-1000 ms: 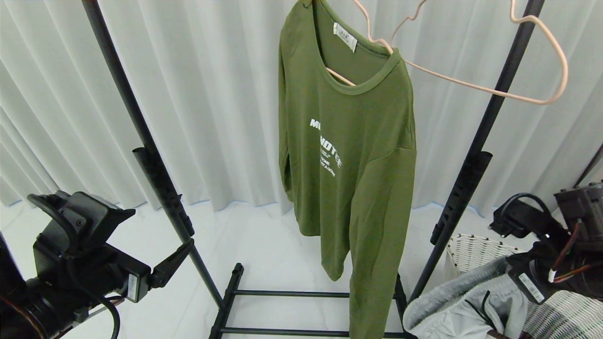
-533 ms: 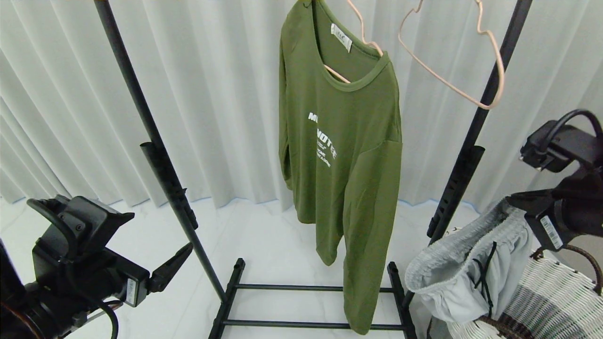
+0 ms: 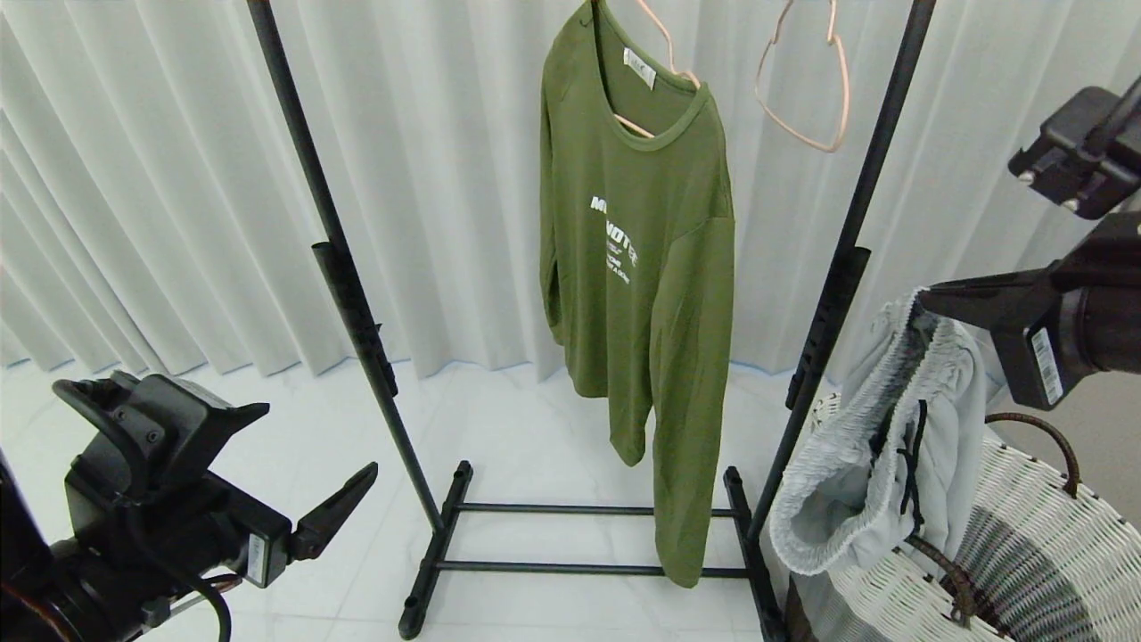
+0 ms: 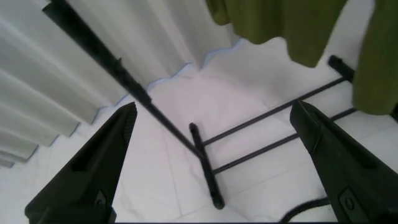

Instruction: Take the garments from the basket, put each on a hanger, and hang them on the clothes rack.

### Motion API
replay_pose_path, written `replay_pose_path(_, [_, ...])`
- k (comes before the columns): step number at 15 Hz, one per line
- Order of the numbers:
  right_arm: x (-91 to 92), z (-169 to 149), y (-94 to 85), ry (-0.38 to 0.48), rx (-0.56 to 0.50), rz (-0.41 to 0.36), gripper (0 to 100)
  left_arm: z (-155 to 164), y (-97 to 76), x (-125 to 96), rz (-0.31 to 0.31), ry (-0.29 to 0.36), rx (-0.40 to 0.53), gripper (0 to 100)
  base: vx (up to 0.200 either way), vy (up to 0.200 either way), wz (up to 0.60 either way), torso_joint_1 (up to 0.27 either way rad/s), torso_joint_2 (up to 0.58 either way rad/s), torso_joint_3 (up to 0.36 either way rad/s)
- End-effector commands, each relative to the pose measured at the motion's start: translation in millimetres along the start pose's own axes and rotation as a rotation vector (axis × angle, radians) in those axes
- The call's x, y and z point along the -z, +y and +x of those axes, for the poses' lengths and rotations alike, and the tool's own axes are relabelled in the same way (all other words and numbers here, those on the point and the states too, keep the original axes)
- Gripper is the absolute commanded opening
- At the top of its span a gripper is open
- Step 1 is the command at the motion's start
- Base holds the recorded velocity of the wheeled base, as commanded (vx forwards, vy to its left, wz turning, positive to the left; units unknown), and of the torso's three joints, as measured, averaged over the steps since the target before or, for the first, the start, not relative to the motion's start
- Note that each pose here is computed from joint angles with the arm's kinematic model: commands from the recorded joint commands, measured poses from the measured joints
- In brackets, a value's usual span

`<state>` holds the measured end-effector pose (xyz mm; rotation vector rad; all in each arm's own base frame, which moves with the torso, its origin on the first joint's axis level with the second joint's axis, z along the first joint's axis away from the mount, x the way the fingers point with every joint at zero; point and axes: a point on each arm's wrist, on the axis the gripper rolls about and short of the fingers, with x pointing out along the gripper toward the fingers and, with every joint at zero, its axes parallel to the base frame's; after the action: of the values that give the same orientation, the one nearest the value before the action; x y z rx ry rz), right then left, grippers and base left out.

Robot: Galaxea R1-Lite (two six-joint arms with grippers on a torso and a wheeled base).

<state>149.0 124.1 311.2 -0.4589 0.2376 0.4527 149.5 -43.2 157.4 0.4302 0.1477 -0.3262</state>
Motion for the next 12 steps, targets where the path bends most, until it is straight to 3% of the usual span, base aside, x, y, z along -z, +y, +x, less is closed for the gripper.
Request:
replay_pose_path(1, [-16.1,4,11.9,-0.041,-0.055,0.034,0,1,-9.7,-4,0.007,-0.024,0.065,100,0.0,0.0,0.0,0.0,0.0,0.0])
replay_pose_path(4, [-39.5,3,27.6,-0.107,-0.133,0.101,0,0,-34.5,-20,-0.03,-0.097,0.226,100,0.0,0.0,0.0,0.0,0.0,0.0])
replay_pose_path(7, [-57.2,-4,41.7,-0.163,-0.207,0.148,0,6,-67.9,-51,-0.219,-0.153,0.431,100,0.0,0.0,0.0,0.0,0.0,0.0])
replay_pose_path(12, [-67.7,-17,55.5,-0.216,-0.29,0.159,0,43,-111.2,-91,-0.452,-0.112,0.576,100,0.0,0.0,0.0,0.0,0.0,0.0])
